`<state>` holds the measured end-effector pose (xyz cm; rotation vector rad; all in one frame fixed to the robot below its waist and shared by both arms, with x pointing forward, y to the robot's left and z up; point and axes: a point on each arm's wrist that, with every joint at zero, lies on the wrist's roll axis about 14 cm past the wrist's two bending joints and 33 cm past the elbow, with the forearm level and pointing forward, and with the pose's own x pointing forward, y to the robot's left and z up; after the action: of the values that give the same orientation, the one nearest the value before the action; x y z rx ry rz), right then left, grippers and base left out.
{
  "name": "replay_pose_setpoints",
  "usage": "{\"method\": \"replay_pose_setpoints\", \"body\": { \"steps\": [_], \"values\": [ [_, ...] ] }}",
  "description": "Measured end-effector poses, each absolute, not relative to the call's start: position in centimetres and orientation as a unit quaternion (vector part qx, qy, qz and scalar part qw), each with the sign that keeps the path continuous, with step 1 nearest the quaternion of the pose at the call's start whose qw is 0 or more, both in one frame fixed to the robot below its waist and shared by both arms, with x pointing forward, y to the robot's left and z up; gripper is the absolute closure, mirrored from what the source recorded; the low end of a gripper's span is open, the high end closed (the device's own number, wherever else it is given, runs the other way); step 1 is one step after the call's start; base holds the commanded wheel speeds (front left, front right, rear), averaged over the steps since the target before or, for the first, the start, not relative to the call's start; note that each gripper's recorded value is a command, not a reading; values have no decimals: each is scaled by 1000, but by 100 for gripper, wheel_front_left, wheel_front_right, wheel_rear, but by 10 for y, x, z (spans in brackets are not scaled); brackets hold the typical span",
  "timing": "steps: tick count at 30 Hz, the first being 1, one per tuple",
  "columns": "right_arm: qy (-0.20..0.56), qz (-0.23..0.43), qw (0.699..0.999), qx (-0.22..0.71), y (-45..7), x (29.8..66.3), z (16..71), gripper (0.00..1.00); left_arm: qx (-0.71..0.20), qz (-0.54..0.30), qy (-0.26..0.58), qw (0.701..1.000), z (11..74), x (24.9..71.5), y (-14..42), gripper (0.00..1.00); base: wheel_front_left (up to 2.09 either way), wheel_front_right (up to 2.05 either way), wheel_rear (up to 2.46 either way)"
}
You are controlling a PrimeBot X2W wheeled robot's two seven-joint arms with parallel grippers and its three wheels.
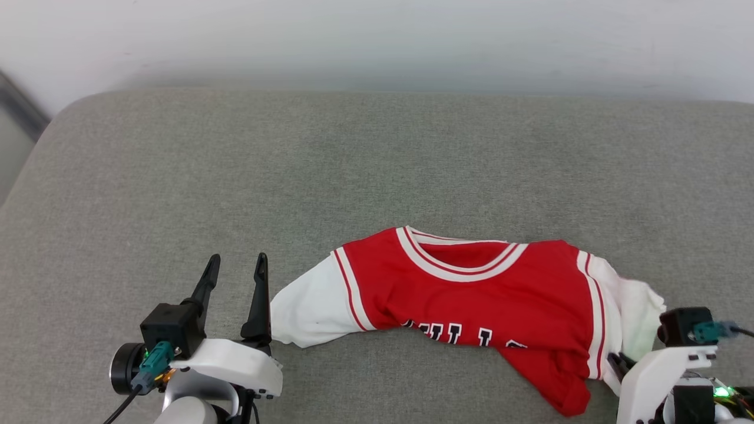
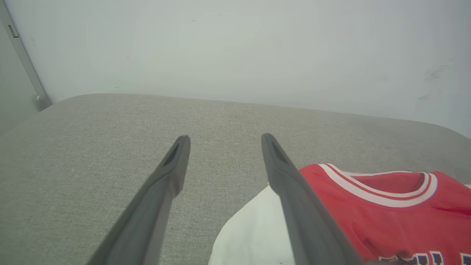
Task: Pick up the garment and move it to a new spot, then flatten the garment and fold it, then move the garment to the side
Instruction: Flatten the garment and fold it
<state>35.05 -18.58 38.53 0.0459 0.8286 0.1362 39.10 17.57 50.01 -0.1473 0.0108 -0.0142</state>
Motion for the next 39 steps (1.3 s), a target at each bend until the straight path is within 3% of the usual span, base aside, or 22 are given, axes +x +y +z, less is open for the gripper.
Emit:
{"method": "replay_pose_setpoints", "body": {
  "steps": [5,11,17,22,35,37,38,39],
  "values": [
    [261,29,963,58,-192,369,423,0,-71,-11,5,997,501,393,175,0,0,0,0],
    [195,9,978,79,-198,367,445,0,-66,-12,4,998,504,393,175,0,0,0,0],
    [226,-48,969,84,-245,371,446,0,-66,-16,0,998,507,395,172,0,0,0,0],
    [310,-59,946,73,-268,380,427,0,-67,-20,7,998,504,397,169,0,0,0,0],
    [465,4,883,66,-229,396,359,0,-66,-3,28,997,484,408,180,0,0,0,0],
    [471,11,880,64,-226,396,358,73,-66,1,30,997,482,408,182,0,0,0,0],
    [470,14,880,65,-225,397,358,100,-66,2,30,997,482,407,183,0,0,0,0],
    [467,17,882,64,-224,397,359,100,-66,2,30,997,482,407,183,0,0,0,0]
  ]
}}
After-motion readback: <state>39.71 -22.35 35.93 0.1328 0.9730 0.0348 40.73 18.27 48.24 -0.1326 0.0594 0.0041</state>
